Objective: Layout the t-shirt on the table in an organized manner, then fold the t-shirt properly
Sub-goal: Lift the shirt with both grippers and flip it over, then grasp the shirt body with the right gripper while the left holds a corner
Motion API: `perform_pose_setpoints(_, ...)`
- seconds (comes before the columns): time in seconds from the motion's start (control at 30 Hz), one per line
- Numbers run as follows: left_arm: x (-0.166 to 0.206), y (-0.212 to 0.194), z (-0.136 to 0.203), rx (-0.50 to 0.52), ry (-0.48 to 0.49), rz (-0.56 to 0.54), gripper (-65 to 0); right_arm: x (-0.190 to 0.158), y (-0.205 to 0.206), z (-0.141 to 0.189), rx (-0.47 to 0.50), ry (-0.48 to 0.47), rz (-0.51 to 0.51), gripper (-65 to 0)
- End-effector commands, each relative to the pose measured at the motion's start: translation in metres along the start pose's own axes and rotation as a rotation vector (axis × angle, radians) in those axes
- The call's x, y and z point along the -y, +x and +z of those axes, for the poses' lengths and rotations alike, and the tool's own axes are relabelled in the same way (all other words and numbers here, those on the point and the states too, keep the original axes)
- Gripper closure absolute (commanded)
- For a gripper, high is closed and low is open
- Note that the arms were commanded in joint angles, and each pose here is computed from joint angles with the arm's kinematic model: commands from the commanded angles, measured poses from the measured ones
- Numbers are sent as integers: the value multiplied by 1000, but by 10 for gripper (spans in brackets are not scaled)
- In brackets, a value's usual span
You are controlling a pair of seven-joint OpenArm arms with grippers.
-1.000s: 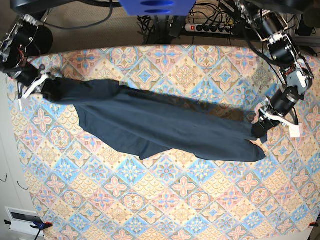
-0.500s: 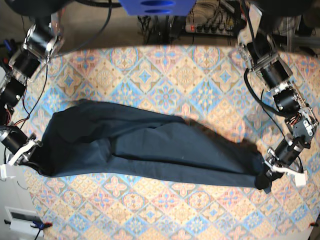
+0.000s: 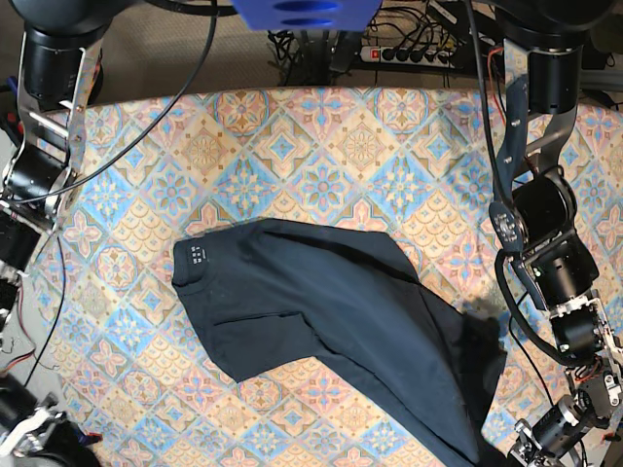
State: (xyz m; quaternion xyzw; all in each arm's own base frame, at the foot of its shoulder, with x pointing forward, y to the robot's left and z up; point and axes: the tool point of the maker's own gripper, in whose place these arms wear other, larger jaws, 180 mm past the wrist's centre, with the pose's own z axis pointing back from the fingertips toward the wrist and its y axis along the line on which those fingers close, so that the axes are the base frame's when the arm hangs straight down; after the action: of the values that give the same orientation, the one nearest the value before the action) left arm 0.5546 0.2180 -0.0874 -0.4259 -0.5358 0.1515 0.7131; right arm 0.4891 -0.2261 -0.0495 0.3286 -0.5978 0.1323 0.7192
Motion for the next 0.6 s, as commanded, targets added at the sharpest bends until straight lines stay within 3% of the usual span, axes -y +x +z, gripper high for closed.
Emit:
perform_pose_setpoints(0.0, 3, 9, 4, 25, -7, -9, 0, -1, -17, -4, -57, 7, 5, -27)
perform_pose_setpoints(0.13, -47, -28, 21, -53, 85, 25, 0, -2, -130, -20, -311, 4, -44, -66)
perform_pose_setpoints(0.23, -67, -62, 37, -151, 120, 34, 0, -3, -197, -20, -492, -39, 32, -114)
perform_pose_setpoints(0.4, -92, -99, 91, -197, 202, -77, 0, 6, -256, -18, -702, -144, 244, -219)
perform_pose_setpoints(0.57, -123, -162, 149, -348, 277, -71, 0, 19, -288, -16, -825, -239, 398, -254)
